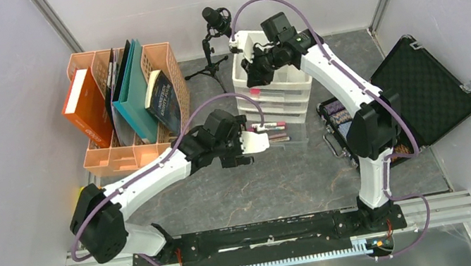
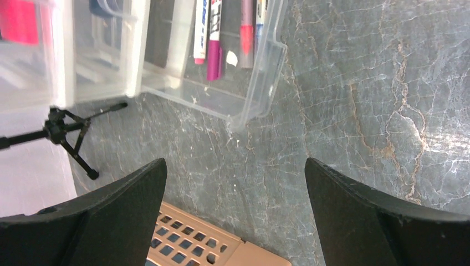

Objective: Organize the desk
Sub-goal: Close the drawer in the storage box.

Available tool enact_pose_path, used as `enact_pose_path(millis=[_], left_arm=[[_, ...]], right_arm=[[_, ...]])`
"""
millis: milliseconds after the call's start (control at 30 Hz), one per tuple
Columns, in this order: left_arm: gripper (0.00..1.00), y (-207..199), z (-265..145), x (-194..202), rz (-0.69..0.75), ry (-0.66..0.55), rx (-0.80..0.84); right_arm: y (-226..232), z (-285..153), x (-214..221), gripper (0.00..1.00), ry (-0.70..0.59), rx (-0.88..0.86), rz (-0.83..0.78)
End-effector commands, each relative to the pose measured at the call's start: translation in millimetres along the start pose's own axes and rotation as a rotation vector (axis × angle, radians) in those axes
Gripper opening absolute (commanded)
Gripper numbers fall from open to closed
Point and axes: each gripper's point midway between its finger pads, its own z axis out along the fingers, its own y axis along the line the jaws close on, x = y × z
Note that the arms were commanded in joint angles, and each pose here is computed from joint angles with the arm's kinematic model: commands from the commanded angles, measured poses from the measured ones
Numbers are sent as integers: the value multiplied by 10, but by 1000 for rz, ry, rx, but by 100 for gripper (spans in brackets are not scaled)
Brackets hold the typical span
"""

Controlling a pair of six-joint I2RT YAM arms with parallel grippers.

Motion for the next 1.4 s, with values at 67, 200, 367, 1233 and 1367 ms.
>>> enact_pose_path(millis=[67, 200, 367, 1233, 1367], left_arm=[[100, 46, 195, -270, 171, -42, 15], [100, -61, 321, -368, 187, -63, 65], [100, -241, 499, -395, 216, -58, 113], [100, 527, 1061, -274, 582, 79, -721], [100, 506, 1074, -244, 574, 84, -716]], right_arm=[[518, -235, -195, 0, -63, -162, 21], [595, -265, -165, 0, -48, -198, -7], [596, -242, -49, 0, -2, -214, -36], [601, -203, 188, 0, 78, -215, -39], [580, -217, 190, 0, 84, -202, -42]])
